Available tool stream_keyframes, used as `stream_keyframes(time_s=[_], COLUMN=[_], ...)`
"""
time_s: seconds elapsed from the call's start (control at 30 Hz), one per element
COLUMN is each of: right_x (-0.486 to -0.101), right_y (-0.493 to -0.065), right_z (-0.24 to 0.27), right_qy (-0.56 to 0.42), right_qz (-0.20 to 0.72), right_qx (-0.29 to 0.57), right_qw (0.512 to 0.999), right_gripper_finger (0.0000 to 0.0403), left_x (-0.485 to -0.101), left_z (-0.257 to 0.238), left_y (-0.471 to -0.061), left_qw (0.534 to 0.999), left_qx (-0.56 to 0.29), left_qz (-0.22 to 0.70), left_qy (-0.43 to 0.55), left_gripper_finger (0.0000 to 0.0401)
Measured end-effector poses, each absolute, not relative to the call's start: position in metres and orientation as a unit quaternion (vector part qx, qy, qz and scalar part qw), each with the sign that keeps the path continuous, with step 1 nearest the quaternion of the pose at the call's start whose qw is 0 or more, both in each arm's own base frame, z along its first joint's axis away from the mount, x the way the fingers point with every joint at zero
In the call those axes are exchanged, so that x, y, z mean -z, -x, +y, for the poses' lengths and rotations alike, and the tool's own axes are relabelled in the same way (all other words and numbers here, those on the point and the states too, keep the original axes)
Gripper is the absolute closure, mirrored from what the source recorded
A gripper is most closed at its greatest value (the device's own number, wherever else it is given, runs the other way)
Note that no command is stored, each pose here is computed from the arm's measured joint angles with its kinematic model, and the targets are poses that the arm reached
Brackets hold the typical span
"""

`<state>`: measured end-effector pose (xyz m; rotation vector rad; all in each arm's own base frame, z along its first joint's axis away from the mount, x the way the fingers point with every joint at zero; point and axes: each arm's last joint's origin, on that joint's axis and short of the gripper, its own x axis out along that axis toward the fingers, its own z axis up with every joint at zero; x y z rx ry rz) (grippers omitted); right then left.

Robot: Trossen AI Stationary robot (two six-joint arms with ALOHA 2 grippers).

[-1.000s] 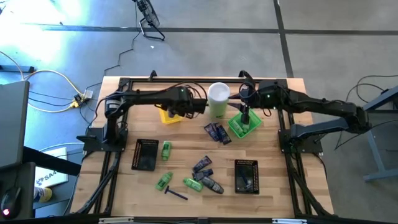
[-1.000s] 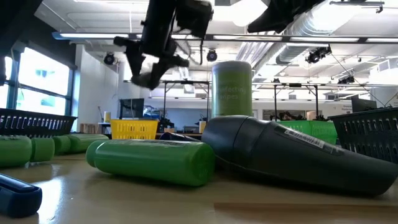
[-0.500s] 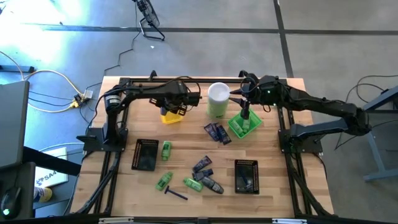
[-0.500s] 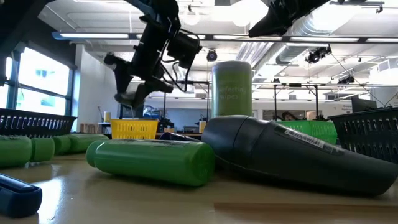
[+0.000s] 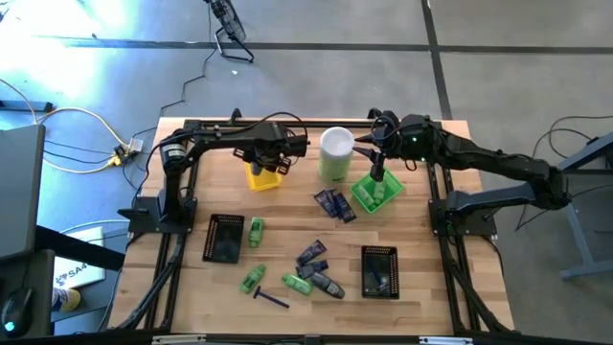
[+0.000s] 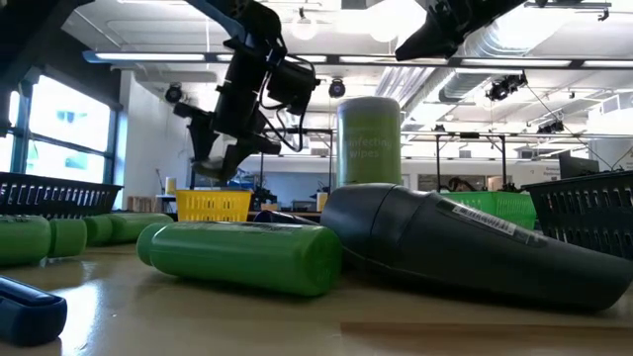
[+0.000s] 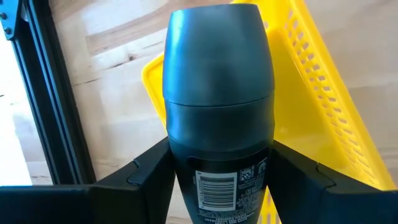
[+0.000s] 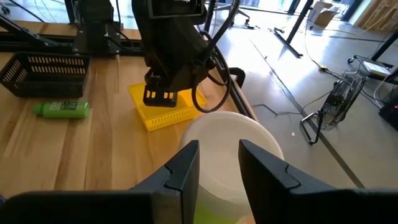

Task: Pick & Place Travel size toiletries
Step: Put the top deodorant into the yellow bin, then put the bottom blue razor into the right black bin

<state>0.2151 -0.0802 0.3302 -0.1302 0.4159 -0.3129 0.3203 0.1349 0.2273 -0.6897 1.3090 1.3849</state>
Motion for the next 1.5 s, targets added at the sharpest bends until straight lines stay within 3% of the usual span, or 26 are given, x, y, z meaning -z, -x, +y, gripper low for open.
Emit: stream_keyframes(time_s=[0.5, 0.83, 1.13, 1.3, 1.5], right_x=[-0.33, -0.33, -0.33, -0.33, -0.33], right_y=[-0.215, -0.215, -0.215, -0.215, -0.215], right_z=[-0.08, -0.08, -0.08, -0.08, -0.08], right_qy=[0.055, 0.055, 0.055, 0.055, 0.055], right_qz=[0.205, 0.205, 0.205, 0.205, 0.205], right_qx=[0.156, 0.156, 0.156, 0.156, 0.156], right_qw=[0.965, 0.965, 0.965, 0.965, 0.965], right_gripper_finger=[0.0298, 0.0298, 0.0298, 0.0298, 0.0298], left_x=[-0.211, -0.211, -0.211, -0.212, -0.229], left_z=[0.138, 0.138, 0.138, 0.138, 0.14], left_y=[-0.329, -0.329, -0.329, -0.329, -0.336], left_qw=[0.536, 0.535, 0.535, 0.534, 0.561], left_qx=[-0.568, -0.568, -0.567, -0.561, -0.543], left_qz=[0.563, 0.564, 0.566, 0.569, 0.564], left_qy=[0.271, 0.27, 0.268, 0.276, 0.271], left_gripper_finger=[0.0193, 0.0153, 0.0147, 0.0173, 0.0251])
